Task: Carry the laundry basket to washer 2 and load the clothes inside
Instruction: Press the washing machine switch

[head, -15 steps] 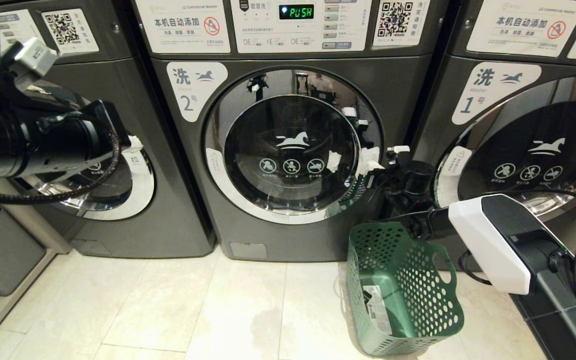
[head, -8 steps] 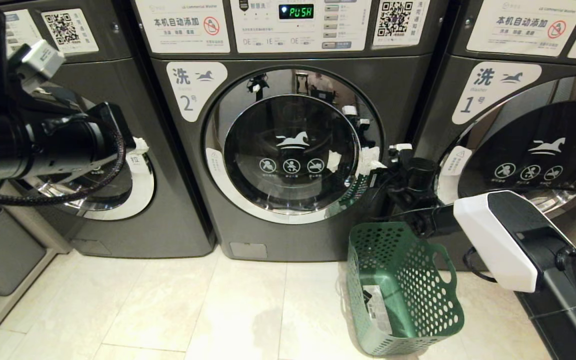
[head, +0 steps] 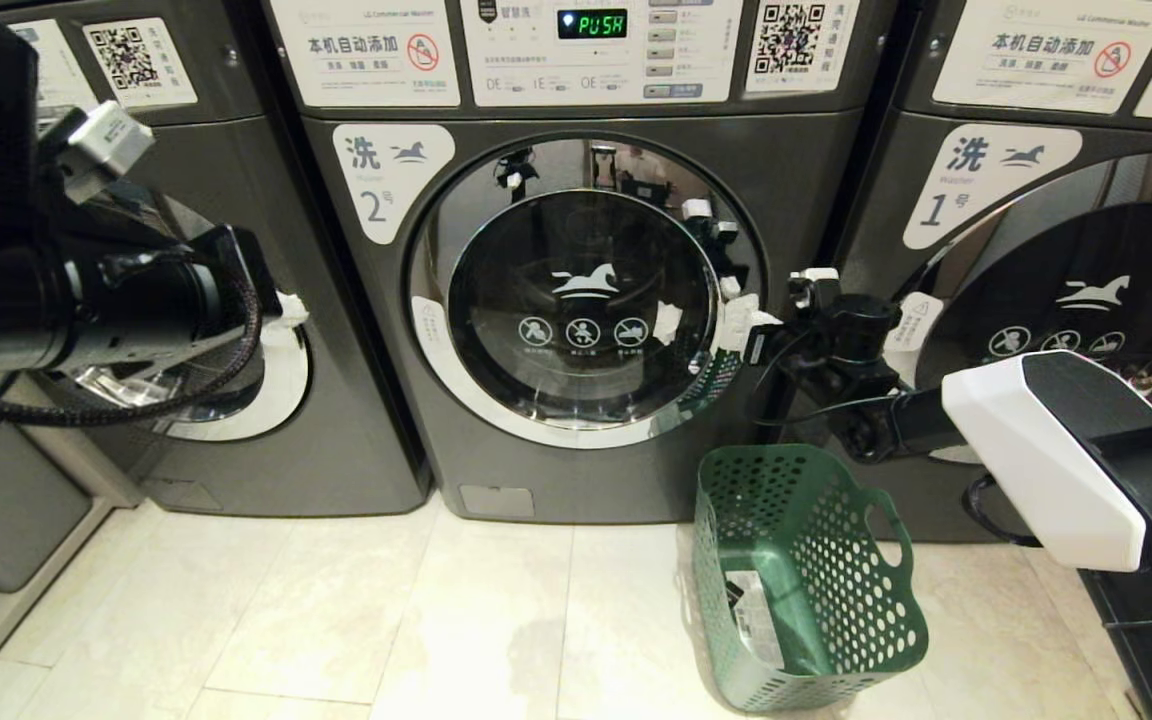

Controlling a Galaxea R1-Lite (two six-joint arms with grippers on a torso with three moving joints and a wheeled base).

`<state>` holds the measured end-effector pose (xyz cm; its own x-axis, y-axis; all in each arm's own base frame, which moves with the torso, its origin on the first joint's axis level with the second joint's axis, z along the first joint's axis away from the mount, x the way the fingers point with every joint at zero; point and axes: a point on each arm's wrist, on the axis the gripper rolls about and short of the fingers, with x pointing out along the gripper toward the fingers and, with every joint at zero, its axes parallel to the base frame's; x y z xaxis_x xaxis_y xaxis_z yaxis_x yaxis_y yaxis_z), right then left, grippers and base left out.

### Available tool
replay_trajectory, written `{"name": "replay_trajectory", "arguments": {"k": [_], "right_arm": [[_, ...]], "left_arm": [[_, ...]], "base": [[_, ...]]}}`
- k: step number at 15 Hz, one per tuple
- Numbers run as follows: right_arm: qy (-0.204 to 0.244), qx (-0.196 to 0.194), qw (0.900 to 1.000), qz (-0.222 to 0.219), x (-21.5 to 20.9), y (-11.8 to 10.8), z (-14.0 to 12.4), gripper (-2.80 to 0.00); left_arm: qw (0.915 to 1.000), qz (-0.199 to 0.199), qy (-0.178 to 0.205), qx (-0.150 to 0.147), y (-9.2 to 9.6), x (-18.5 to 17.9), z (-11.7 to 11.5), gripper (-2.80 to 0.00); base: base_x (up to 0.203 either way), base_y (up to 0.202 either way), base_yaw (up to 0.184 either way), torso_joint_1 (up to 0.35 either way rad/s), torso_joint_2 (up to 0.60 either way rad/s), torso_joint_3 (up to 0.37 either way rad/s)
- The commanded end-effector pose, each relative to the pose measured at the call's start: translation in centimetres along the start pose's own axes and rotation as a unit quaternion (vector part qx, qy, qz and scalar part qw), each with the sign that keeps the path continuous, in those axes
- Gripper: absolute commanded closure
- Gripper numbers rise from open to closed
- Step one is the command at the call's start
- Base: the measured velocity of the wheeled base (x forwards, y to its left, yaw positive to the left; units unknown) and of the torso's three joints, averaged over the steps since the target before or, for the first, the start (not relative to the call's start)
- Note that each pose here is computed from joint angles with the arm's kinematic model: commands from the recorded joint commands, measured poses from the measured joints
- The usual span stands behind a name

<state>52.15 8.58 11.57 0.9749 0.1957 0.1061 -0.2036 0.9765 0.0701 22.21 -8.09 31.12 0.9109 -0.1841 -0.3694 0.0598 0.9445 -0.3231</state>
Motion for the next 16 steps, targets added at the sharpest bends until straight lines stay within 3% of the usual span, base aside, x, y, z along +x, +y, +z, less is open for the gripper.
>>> {"name": "replay_trajectory", "arguments": {"k": [1,10,16], "right_arm": [[-0.010,0.000,1.000,0.001,-0.1,0.0,0.8,0.00],[-0.018,0.001,1.000,0.004,0.0,0.1,1.3,0.00],[-0.052,0.002,0.999,0.009,0.2,0.5,3.5,0.00]], "left_arm": [[0.9997,0.020,0.010,0.010,0.2,-0.2,-0.1,0.00],[0.9993,0.031,0.016,0.014,0.3,-1.0,-0.2,0.00],[0.9996,0.022,0.012,0.012,0.3,-1.6,-0.5,0.00]], "base": [[0.000,0.000,0.000,0.000,0.00,0.000],[0.000,0.000,0.000,0.002,0.00,-0.171],[0.000,0.000,0.000,0.003,0.00,-0.079]]}}
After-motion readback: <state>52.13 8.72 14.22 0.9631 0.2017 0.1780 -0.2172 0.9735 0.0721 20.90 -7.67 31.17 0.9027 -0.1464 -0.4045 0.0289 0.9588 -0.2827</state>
